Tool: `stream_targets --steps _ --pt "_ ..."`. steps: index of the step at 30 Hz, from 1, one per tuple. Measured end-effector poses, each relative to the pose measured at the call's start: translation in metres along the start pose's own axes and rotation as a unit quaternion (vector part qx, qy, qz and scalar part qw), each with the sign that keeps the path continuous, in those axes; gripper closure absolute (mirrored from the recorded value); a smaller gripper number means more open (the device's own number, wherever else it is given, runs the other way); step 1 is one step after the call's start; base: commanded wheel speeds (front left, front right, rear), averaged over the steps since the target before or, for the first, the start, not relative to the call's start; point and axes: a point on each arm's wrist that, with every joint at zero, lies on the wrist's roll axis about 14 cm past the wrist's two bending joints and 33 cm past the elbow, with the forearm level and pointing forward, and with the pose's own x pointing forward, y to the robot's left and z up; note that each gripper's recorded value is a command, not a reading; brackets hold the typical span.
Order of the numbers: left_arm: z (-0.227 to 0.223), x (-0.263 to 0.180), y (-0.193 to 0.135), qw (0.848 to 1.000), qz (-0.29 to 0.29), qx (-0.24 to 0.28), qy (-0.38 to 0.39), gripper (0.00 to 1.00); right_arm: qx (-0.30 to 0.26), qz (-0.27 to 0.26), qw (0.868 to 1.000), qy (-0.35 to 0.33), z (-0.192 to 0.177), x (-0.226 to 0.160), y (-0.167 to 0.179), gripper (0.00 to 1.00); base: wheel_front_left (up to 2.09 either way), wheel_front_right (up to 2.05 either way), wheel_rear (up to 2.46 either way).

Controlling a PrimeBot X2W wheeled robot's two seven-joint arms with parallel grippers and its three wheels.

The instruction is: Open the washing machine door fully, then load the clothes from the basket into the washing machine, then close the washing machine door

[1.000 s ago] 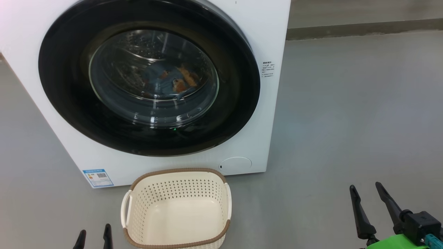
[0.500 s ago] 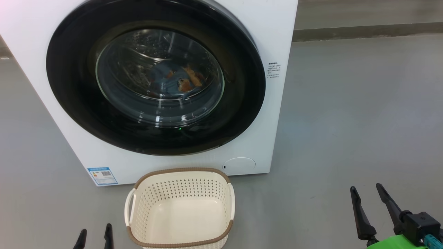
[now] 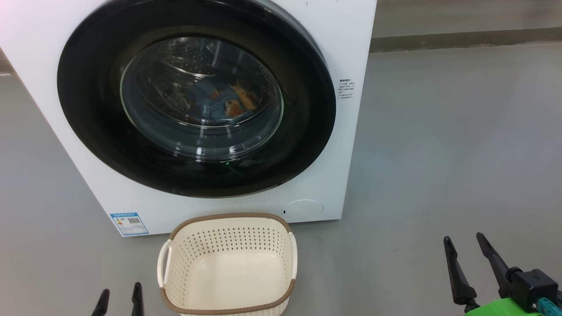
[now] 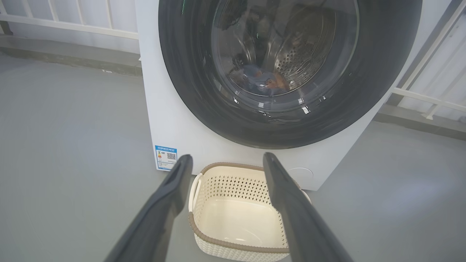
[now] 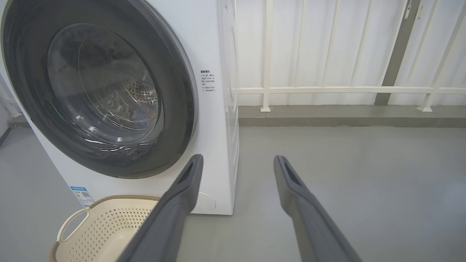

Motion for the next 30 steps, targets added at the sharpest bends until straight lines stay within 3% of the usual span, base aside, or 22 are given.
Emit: stream_targets --steps 30 --pt "-0.0018 -0.0058 0.0015 1.0 0.0 0.003 0.003 0.0 0.002 0.004 1.0 0.0 -0.0002 0.0015 0.0036 0.0 0.0 0.0 0.0"
